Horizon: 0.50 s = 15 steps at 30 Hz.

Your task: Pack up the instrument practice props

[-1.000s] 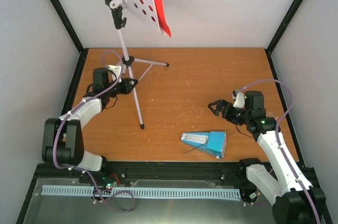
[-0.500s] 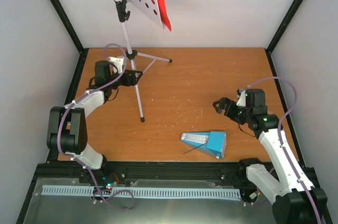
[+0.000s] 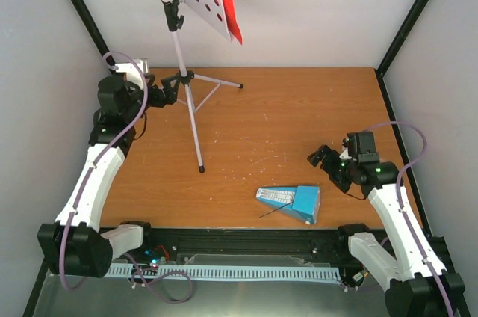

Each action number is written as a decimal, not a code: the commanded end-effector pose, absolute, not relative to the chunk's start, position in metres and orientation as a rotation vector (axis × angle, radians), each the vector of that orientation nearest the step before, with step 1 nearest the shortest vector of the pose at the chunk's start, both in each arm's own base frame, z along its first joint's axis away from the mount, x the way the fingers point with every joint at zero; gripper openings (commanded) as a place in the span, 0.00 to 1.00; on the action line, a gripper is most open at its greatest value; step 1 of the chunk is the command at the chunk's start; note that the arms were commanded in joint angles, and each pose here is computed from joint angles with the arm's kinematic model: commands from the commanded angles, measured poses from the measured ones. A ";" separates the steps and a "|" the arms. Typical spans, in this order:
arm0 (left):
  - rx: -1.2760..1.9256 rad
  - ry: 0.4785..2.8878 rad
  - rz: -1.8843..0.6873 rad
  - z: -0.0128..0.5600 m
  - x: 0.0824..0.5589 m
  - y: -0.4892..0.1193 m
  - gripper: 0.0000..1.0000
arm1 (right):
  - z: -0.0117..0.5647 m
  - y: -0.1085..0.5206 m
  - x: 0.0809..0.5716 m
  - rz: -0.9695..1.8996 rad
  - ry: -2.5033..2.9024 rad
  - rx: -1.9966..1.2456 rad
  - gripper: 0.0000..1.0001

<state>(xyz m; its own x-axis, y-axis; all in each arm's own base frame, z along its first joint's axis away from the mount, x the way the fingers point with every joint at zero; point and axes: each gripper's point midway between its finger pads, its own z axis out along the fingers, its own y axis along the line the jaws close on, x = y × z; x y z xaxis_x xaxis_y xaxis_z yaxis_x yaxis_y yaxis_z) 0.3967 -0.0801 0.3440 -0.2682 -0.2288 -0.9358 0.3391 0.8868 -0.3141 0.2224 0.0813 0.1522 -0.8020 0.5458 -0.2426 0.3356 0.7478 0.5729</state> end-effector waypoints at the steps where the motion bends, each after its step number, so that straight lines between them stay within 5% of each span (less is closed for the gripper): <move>1: 0.108 1.842 -0.428 0.356 0.370 -0.067 0.99 | 0.142 0.067 0.193 0.633 2.606 0.889 1.00; 5: 0.031 1.855 -0.161 0.344 0.355 -0.029 0.99 | 0.140 0.068 0.190 0.653 2.594 0.946 1.00; 15: -0.043 1.792 -0.040 0.305 0.342 -0.006 1.00 | 0.130 0.095 0.177 0.862 2.625 0.972 0.99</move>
